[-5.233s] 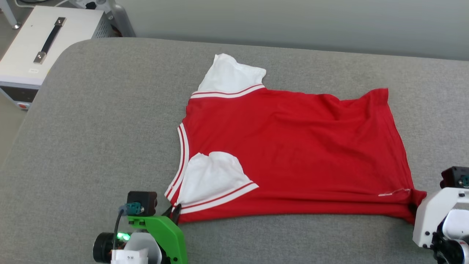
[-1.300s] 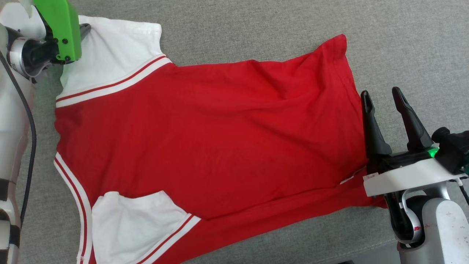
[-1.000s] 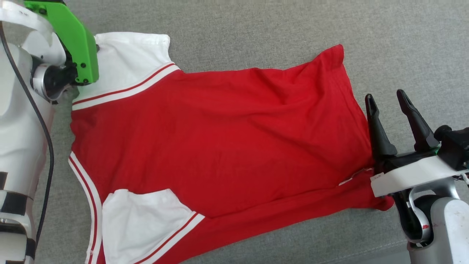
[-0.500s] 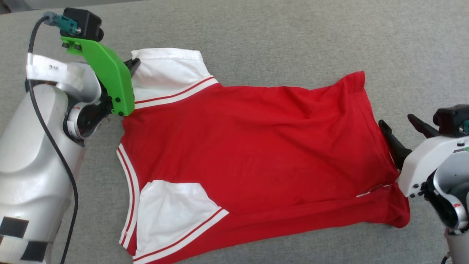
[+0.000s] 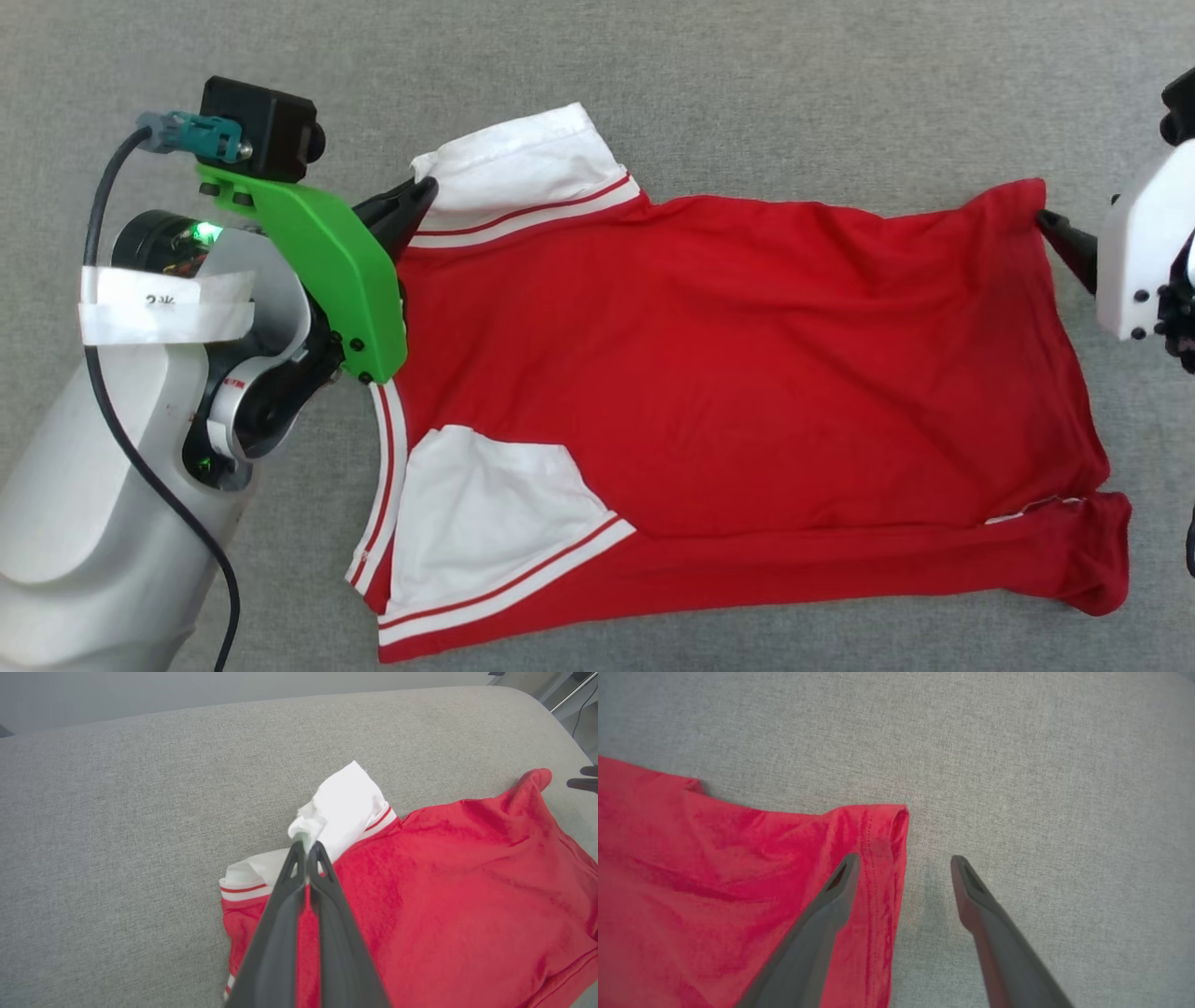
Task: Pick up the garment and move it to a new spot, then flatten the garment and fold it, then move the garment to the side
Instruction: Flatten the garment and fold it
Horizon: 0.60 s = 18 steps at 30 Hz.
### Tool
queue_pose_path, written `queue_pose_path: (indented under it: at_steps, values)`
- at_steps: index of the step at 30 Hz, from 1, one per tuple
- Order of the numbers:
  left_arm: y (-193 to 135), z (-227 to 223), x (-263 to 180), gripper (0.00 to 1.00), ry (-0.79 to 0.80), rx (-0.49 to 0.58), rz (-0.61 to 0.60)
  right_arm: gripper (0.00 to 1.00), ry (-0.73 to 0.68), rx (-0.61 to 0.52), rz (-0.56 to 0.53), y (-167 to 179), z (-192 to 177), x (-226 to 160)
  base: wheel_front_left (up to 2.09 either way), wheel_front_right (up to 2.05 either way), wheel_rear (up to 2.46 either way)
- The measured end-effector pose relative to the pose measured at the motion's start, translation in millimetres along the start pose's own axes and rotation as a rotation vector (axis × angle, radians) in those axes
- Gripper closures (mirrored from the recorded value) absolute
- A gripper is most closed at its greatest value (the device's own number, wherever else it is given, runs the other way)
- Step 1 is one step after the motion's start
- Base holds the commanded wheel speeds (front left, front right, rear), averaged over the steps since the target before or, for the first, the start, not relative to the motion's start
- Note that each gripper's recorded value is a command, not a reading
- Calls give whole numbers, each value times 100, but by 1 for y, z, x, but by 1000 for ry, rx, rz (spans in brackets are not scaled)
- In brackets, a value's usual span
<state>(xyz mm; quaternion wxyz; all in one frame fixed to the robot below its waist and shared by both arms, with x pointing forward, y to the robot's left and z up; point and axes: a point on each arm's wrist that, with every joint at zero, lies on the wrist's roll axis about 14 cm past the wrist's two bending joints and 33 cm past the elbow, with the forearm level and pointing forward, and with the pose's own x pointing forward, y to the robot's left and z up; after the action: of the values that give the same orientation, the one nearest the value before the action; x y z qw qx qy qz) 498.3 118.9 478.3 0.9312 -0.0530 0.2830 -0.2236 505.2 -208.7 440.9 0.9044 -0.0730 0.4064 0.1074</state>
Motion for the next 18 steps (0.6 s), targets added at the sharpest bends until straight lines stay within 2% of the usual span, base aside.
queue_pose_path:
  at_steps: [7,10,18]
  values:
    - [5,-5,-4,100,-7,-3,15,0,92,-18,23,7,-1,38,0,0,0]
    - [10,-10,-4,100,3,-4,26,0,147,-23,37,12,-15,52,0,0,0]
    - [20,-24,2,100,23,-14,46,0,198,-91,59,19,-30,72,0,0,0]
